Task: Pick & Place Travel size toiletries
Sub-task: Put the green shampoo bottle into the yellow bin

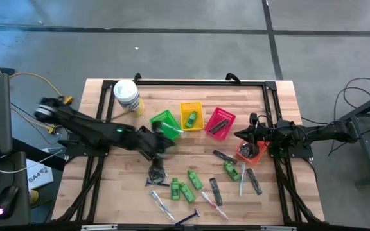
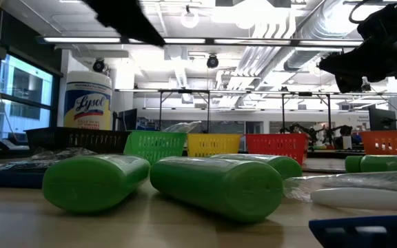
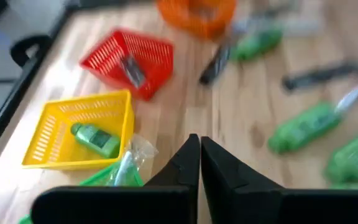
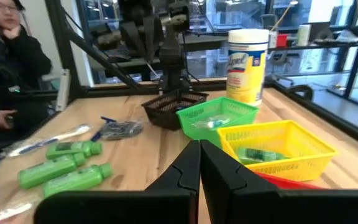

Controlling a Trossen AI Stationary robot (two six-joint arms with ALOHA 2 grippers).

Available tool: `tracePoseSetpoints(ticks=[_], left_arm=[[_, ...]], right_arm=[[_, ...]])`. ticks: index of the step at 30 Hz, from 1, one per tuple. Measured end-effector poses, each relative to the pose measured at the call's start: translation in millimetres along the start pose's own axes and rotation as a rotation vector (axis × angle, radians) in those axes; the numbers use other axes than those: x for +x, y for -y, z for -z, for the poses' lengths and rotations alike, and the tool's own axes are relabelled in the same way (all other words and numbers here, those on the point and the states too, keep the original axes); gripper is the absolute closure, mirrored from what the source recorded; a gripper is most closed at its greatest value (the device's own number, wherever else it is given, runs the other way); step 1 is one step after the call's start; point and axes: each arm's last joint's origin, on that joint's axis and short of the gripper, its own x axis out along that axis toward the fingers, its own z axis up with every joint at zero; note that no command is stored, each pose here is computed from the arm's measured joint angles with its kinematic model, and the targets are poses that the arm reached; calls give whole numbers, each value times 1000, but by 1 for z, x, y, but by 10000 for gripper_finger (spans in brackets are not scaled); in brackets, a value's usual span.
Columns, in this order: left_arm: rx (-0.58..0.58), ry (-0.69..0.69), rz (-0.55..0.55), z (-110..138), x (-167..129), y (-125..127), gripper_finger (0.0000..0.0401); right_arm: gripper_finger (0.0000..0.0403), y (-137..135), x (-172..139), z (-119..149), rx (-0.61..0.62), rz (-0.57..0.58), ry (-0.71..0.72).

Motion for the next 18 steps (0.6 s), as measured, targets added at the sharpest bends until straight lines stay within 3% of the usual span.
tracePoseSetpoints(ticks=[4, 8, 13, 18], left_arm=[[141, -211, 57, -26, 37, 20, 338], [223, -310, 135, -53, 66, 37, 268], [369, -335, 226, -69, 95, 52, 189], [487, -293, 356, -68, 112, 63, 143]], right_arm=[[399, -1, 0, 0, 29, -27, -2], [399, -1, 0, 0, 49, -36, -3], [399, -1, 0, 0, 54, -32, -2], [399, -1, 0, -1, 47, -32, 6]])
